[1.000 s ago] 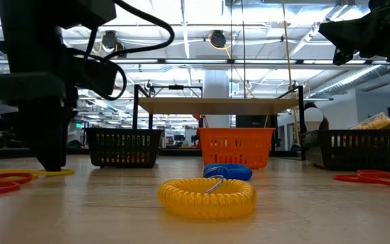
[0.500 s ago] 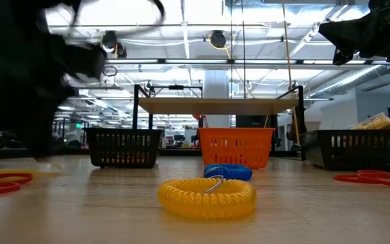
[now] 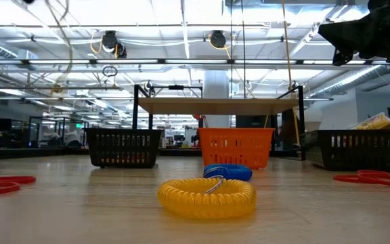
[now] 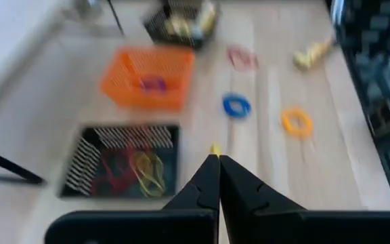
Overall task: Pick & Place Office Desk Supplies
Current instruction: Put the yellow rubber band into the left black bin
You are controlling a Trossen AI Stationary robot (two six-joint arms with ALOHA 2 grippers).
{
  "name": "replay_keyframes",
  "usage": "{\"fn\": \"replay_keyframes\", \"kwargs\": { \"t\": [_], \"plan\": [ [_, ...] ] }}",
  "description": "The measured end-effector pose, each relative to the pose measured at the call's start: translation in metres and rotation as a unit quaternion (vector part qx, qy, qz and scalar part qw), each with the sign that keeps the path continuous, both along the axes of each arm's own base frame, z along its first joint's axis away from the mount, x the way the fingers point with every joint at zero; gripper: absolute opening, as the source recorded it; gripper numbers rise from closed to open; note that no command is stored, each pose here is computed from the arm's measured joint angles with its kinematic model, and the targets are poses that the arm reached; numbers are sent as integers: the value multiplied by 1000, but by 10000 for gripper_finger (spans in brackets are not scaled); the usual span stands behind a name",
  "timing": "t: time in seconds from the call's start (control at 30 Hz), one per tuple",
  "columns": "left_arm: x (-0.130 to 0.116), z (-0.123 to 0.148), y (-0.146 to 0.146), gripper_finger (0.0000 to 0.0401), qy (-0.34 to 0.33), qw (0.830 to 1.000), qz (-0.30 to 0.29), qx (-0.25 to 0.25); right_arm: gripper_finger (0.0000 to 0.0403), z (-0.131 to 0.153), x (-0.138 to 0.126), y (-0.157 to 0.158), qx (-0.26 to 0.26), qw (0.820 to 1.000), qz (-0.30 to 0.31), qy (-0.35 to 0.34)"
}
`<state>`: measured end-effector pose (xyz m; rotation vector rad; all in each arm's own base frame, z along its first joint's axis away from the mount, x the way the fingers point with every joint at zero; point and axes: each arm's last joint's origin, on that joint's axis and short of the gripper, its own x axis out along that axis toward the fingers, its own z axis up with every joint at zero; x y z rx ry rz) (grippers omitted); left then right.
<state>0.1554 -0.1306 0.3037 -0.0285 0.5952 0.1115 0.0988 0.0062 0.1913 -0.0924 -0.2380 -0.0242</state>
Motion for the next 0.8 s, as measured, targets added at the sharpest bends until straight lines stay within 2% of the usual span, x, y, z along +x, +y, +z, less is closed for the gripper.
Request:
{"fn": "replay_keyframes", "kwargs": {
  "t": [0.13, 0.3, 0.37, 0.5, 0.57, 0.67, 0.8],
  "plan": [
    [-23, 13, 4, 1, -70, 997, 3, 41, 4, 0, 0, 0, 0, 1000, 0, 0],
    [-49, 1, 17, 1, -130, 984, 26, 117, 4, 0, 0, 0, 0, 1000, 0, 0],
    [-56, -8, 30, 1, -143, 982, 44, 116, 4, 0, 0, 0, 0, 1000, 0, 0],
    [-63, -26, 54, 0, -155, 983, 70, 74, 4, 0, 0, 0, 0, 1000, 0, 0],
    [-63, -36, 61, 0, -156, 985, 52, 56, 4, 0, 0, 0, 0, 1000, 0, 0],
    [-60, -48, 66, 0, -180, 983, -21, 28, 4, 1, 0, 0, 0, 1000, 0, -4],
    [-53, -64, 66, 0, -230, 962, -139, 42, 4, 1, 0, 0, 0, 1000, 0, -4]
  ]
}}
